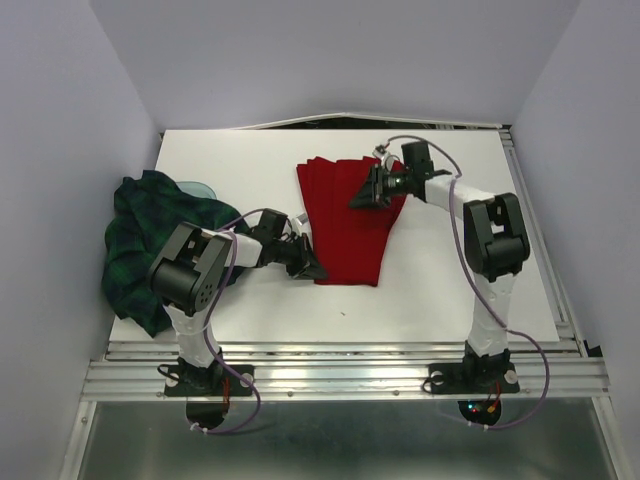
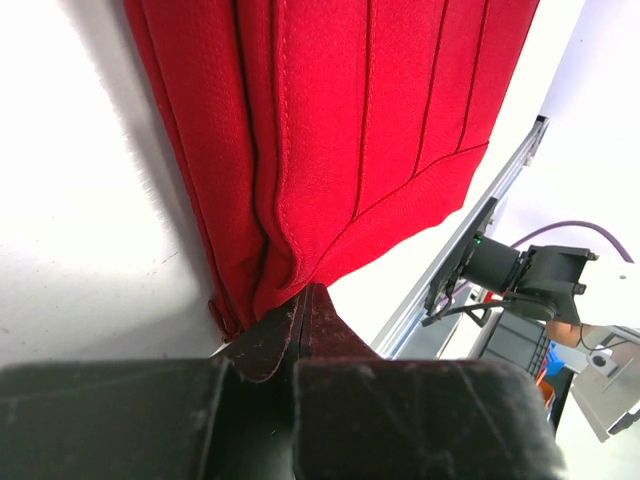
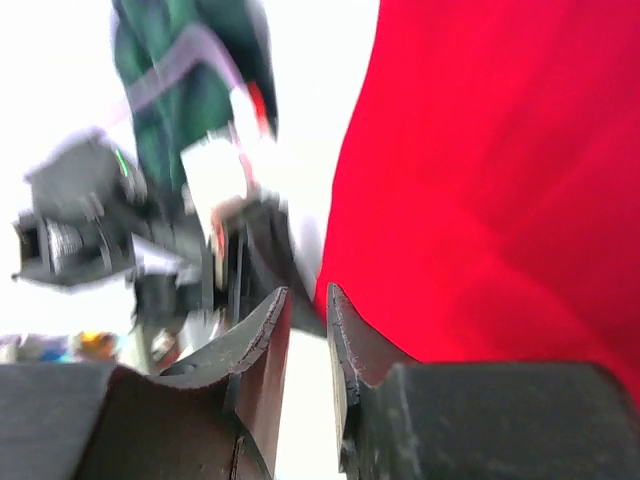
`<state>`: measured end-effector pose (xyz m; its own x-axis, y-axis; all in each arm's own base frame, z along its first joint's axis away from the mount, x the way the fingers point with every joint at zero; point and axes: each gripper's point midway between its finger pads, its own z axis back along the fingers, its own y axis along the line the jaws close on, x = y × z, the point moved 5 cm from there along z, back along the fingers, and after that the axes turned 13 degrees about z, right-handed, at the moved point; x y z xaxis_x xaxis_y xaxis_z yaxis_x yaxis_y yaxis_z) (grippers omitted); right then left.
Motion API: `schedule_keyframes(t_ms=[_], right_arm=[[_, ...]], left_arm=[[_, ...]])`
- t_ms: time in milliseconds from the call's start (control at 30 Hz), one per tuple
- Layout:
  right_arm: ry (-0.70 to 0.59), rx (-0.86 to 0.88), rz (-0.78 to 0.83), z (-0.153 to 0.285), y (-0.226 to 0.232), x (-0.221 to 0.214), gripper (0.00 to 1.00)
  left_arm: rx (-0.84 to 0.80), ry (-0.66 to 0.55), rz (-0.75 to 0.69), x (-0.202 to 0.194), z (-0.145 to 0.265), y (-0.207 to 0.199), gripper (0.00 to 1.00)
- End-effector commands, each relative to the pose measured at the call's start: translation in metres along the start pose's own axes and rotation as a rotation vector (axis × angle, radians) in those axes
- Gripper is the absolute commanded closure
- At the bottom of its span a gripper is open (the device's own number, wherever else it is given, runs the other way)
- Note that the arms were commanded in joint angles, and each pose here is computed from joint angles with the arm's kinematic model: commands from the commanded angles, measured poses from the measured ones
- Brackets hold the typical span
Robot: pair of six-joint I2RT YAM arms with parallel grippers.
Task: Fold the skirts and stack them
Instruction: Fold the skirt
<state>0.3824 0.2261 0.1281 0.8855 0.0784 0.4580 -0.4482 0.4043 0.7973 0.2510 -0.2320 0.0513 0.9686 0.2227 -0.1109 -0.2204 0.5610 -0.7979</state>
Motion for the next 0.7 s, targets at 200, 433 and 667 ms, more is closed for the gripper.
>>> schedule_keyframes(t_ms=[200, 433, 667], right_arm=[[-0.134, -0.063, -0.012, -0.033, -0.097, 0.07, 0.74], [-0.133, -0.082, -0.15, -0.052, -0.157, 0.052, 0.75], [-0.128, -0.02, -0.096, -0.039, -0.127, 0.057, 0.73]], left_arm=[[0.118, -0.041, 0.009, 0.001, -0.004, 0.025, 1.0], [0.093, -0.039, -0.048, 0.0, -0.002, 0.014, 1.0], [-0.038, -0.205, -0.488, 0.015, 0.038, -0.081, 0.73]])
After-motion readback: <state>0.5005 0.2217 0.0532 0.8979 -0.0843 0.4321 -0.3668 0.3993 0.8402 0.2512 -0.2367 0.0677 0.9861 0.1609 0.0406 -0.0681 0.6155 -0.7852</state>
